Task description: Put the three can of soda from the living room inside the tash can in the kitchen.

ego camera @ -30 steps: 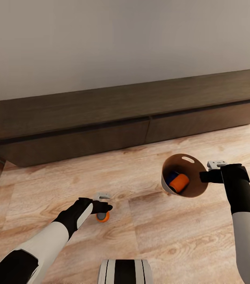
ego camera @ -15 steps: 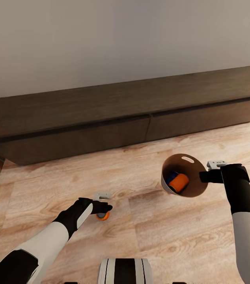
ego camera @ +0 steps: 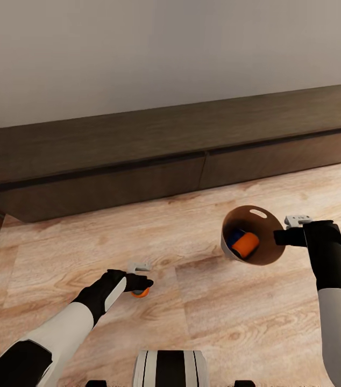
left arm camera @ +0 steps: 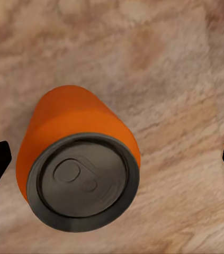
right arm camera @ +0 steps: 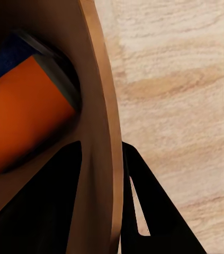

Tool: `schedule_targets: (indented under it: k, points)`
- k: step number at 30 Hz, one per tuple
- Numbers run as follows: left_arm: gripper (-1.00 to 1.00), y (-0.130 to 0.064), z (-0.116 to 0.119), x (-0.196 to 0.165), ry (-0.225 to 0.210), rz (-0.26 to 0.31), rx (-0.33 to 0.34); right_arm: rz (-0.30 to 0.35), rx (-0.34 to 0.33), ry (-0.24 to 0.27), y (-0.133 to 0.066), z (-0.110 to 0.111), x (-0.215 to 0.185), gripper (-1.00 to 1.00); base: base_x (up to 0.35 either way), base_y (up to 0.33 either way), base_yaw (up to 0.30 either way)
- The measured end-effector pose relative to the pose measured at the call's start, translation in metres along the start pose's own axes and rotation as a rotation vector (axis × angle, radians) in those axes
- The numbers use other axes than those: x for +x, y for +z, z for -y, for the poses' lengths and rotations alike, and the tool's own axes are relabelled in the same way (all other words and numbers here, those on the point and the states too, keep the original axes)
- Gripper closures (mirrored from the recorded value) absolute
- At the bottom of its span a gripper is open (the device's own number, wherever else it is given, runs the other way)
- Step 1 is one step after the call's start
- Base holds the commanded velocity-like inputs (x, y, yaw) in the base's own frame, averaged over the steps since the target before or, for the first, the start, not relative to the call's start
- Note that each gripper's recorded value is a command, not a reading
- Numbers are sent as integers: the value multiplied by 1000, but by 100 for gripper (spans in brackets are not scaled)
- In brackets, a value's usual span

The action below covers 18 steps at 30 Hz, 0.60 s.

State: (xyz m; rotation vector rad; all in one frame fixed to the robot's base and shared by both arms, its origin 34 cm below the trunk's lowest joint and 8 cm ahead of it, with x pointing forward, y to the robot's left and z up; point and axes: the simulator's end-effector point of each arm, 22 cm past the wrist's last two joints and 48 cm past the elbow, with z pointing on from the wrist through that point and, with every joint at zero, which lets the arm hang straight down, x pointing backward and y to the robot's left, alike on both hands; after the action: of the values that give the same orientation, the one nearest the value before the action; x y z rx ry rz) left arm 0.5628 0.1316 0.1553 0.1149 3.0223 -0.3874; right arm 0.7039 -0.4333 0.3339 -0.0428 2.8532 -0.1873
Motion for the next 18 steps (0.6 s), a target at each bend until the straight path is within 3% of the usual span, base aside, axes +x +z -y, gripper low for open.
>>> schedule_targets:
  k: [10,18]
  points:
    - [-100,6,0,6,-4,-14,2,-26,6,-17,1,-9,0,100,0,0,0]
    - [-100,10,-2,10,-6,-22,2,-19,-4,-65,2,-24,-6,100,0,0,0]
